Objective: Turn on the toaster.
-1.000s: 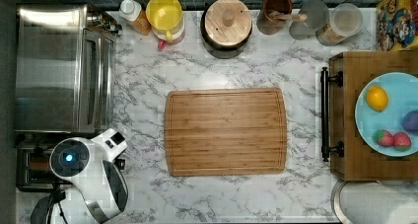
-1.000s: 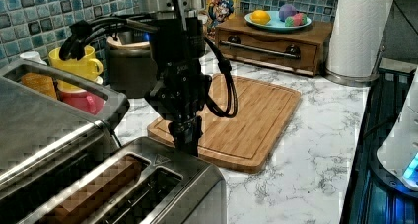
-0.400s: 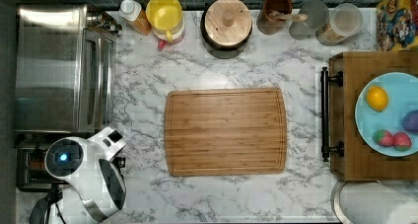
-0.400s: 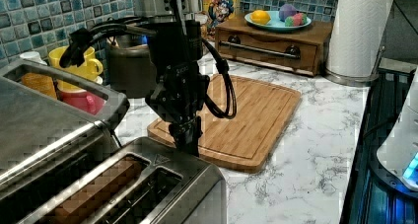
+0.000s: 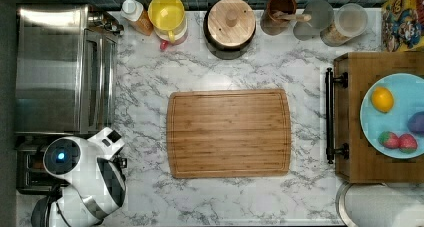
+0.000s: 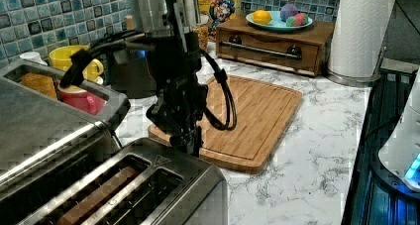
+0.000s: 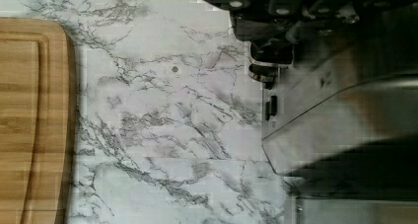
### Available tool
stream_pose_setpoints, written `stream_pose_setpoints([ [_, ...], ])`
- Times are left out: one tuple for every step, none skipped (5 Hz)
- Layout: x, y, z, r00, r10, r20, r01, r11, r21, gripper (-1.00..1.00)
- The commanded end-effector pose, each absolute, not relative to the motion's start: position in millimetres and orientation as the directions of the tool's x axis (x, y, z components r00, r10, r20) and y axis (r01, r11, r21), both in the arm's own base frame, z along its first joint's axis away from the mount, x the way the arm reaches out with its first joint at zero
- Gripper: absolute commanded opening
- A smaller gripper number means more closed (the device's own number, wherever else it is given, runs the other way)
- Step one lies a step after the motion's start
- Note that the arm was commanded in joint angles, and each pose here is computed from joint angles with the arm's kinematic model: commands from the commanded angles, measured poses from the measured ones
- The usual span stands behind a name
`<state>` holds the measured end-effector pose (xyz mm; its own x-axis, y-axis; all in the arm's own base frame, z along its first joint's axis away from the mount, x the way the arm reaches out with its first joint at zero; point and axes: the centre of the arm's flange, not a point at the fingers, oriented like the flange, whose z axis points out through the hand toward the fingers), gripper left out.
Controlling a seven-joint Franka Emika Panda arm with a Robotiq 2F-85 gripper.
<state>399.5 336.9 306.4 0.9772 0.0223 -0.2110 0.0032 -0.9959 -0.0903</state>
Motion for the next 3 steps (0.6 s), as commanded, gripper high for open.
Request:
stream_pose_setpoints([
  [310.6,247.7,161.6,0.867,-0.015,-0.497,-0.020,-1.000,-0.005,-1.00],
  [305.5,253.1,163.3,0.866,0.033,-0.498,0.029,-0.999,-0.014,-1.00],
  [305.4,253.0,163.2,0.866,0.033,-0.499,0.029,-0.999,-0.014,-1.00],
])
